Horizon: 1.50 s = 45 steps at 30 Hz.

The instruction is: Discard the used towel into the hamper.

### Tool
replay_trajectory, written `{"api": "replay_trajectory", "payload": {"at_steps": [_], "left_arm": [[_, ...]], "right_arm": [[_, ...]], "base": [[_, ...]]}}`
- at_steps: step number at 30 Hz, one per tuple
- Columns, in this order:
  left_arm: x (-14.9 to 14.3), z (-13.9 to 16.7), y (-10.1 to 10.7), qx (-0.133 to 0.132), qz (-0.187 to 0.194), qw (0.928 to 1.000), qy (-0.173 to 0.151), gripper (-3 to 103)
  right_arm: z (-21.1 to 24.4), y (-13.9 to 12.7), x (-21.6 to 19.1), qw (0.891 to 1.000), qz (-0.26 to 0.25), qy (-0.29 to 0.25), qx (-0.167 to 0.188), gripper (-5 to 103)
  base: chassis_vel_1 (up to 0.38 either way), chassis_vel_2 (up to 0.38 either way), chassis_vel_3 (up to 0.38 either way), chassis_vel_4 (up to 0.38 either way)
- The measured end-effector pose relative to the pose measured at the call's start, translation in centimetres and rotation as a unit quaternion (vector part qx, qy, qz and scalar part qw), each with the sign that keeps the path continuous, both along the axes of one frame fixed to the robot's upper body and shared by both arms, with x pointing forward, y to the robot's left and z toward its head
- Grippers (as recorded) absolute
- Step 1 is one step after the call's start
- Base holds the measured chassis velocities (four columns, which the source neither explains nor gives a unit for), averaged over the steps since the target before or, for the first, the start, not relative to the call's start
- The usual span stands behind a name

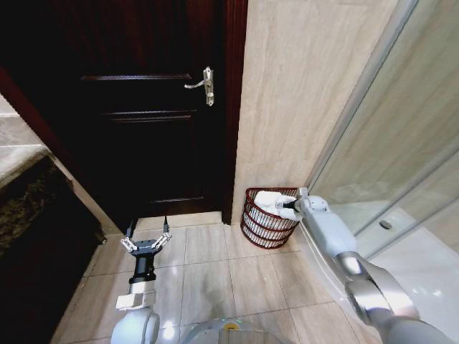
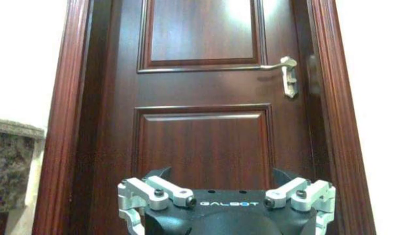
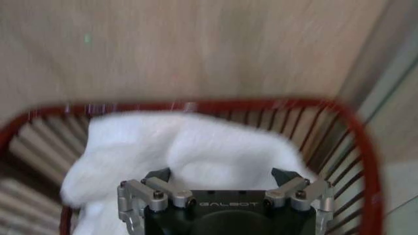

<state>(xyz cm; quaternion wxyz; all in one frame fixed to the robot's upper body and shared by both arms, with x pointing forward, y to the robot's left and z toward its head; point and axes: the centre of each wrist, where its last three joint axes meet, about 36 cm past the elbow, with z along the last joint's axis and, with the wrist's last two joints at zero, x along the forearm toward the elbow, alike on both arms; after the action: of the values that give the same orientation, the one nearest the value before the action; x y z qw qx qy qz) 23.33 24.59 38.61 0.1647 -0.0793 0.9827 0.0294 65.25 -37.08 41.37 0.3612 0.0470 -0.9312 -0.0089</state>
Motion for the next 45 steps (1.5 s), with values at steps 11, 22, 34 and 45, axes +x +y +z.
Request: {"api": "replay_trajectory", "payload": {"at_steps": [11, 22, 34, 45], "left_arm": [[0.5, -1.0, -0.5, -0.005, -0.020, 0.9998, 0.006, 100], [0.3, -1.5, -0.3, -0.006, -0.028, 0.9996, 0.010, 100], [-0.3, -1.9, 0.3, -0.003, -0.035, 0.9993, 0.010, 100], [-0.6, -1.9, 0.6, -0.002, -0.034, 0.9993, 0.011, 100]], "right_arm": [[6.6, 0.4, -9.4, 0.988, -0.019, -0.154, -0.004, 100], [4.0, 6.9, -20.5, 0.984, -0.057, -0.166, -0.024, 100], [0.0, 9.5, -24.7, 0.979, -0.094, -0.174, -0.052, 100], [-3.8, 9.9, -25.4, 0.981, -0.092, -0.163, -0.043, 100]], "base": [[0.000, 0.000, 0.000, 0.000], [0.000, 0.000, 0.000, 0.000], [0.000, 0.000, 0.000, 0.000], [0.000, 0.000, 0.000, 0.000]]}}
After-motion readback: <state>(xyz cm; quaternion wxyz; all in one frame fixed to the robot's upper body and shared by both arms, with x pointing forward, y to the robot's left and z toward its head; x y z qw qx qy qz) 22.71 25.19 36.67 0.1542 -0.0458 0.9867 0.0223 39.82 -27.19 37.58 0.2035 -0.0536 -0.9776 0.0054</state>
